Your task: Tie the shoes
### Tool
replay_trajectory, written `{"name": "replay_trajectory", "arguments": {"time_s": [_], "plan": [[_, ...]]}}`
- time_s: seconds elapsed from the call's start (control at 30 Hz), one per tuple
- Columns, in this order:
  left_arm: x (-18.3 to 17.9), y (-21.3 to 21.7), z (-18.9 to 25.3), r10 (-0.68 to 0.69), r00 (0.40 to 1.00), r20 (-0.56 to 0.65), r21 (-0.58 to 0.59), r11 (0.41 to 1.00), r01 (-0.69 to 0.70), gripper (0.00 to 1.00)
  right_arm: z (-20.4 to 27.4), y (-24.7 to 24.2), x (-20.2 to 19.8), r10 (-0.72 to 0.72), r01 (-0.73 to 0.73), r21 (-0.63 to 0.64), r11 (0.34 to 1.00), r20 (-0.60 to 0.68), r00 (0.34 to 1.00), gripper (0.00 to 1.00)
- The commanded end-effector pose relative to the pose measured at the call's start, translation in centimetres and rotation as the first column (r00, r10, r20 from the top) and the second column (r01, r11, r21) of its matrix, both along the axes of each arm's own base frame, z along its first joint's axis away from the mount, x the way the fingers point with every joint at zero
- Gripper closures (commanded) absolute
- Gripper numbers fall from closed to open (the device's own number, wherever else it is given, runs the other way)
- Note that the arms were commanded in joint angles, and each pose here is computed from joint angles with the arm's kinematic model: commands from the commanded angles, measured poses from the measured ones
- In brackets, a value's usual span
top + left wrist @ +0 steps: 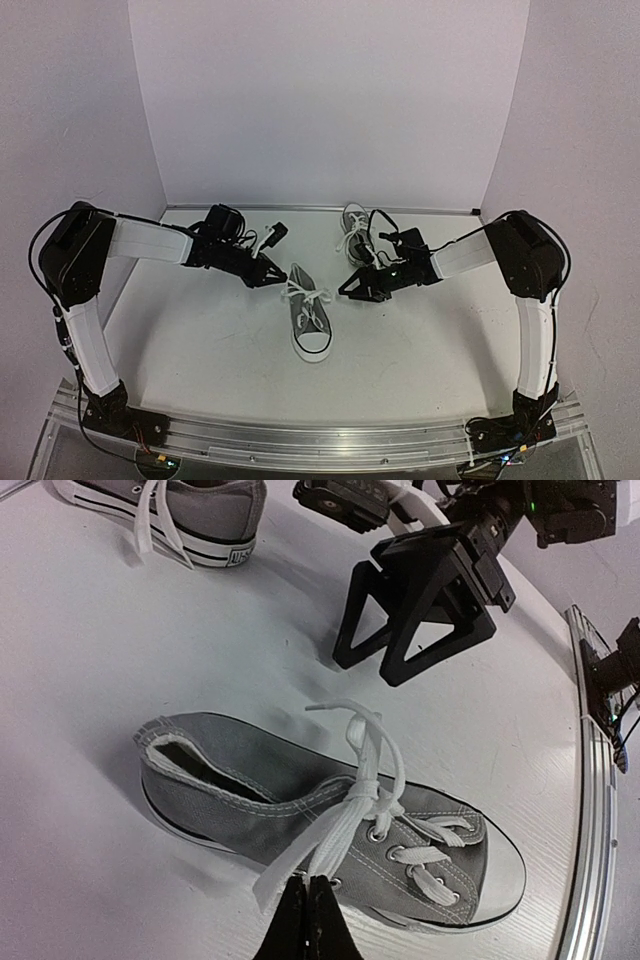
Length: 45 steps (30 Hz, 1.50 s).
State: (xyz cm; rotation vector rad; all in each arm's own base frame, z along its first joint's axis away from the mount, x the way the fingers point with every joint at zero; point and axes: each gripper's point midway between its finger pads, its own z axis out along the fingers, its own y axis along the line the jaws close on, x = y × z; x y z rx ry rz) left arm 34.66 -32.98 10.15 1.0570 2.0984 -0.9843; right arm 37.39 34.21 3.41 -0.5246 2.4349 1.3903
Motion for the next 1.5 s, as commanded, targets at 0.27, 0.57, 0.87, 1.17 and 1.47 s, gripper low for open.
{"name": "replay_trajectory", "arguments": {"time_s": [0.27,0.57,0.87,1.17,1.47], "plan": [[1.3,0.9,2.8,0.053,0.996,0.070,-0.029,0.998,-0.051,1.00,1.7,1.0,0.1,0.041,-0.043,0.049,0.998,0.038,0.998,0.44],[1.4,0.8,2.7,0.047,0.997,0.066,-0.024,0.999,-0.045,1.00,1.7,4.3,-2.9,0.157,-0.158,0.091,0.983,0.022,0.987,0.46],[1.3,0.6,2.9,0.043,0.997,0.060,-0.040,0.998,-0.040,1.00,0.3,6.2,-5.1,0.162,-0.160,-0.023,0.987,0.061,0.985,0.30],[1.5,0.9,3.9,0.060,0.995,0.084,-0.038,0.998,-0.057,1.00,-3.6,5.4,-6.1,0.159,-0.156,-0.124,0.980,0.014,0.987,0.49],[1.8,1.7,4.9,0.099,0.988,0.120,-0.024,0.995,-0.096,1.00,-4.5,4.8,-6.4,0.137,-0.136,-0.147,0.980,-0.007,0.991,0.54]]}}
